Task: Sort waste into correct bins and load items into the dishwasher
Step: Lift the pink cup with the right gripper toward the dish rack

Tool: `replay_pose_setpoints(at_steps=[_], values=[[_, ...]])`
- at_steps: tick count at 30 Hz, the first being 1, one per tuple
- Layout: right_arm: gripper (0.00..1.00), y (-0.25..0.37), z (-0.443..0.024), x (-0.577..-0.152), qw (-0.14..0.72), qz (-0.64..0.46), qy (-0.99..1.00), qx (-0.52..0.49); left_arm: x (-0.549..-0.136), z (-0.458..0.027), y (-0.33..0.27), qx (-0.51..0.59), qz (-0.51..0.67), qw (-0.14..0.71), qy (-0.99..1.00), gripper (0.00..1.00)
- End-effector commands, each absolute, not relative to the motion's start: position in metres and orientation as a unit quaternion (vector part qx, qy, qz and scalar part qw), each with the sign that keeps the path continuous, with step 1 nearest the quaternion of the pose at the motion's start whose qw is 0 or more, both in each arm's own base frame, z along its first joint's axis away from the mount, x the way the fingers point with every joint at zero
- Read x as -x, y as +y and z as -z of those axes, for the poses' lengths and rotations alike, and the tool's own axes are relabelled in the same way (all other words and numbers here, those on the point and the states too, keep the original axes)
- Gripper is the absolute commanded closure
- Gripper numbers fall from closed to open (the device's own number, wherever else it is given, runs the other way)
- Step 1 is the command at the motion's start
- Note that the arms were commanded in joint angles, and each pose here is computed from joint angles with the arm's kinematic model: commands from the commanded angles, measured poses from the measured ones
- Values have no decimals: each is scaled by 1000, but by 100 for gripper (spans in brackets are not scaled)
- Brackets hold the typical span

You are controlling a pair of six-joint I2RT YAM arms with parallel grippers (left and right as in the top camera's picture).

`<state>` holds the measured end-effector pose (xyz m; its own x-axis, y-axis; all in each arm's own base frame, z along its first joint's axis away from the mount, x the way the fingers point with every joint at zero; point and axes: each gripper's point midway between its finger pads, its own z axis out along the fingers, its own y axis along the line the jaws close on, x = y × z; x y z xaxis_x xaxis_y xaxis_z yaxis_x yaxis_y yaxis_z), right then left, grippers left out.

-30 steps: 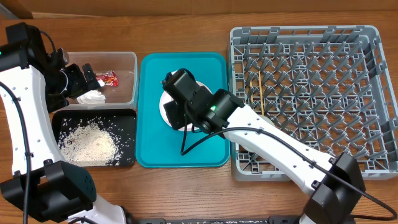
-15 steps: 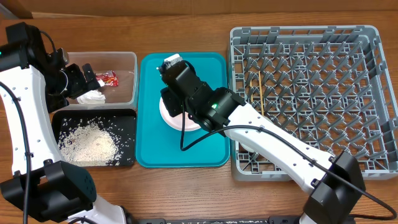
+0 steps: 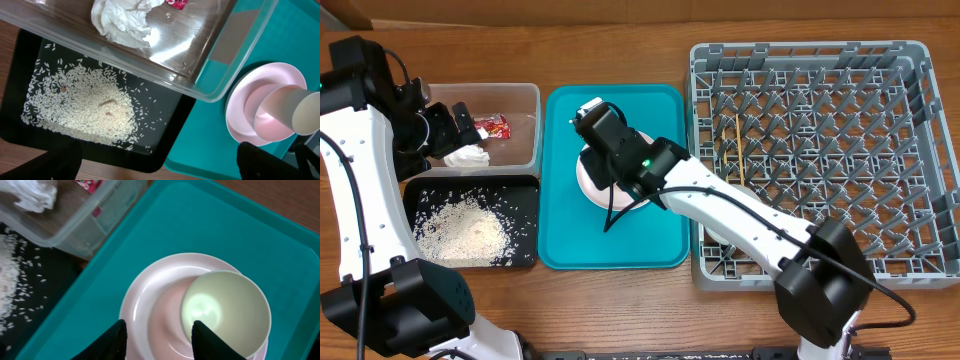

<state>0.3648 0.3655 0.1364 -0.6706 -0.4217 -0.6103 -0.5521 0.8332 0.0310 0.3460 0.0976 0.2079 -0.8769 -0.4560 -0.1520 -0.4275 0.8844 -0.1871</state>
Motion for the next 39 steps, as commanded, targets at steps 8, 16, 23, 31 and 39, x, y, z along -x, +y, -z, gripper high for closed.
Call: replay_pose_setpoints(at_steps=[8,16,23,31,39], values=[[60,357,-95,-383,282,-79,919,265,-348,-214,101,231,70,107,964,0],[76,351,-88,-376,262,-68,925,268,-348,-214,101,231,70,107,964,0],[84,346,-109,-371,268,-72,923,266,-348,-214,101,231,70,107,964,0],[96,343,-207,-361,341,-139,894,255,-348,-214,100,231,70,107,965,0],[96,296,-302,-346,362,-269,865,220,-348,-214,100,231,70,107,965,0]])
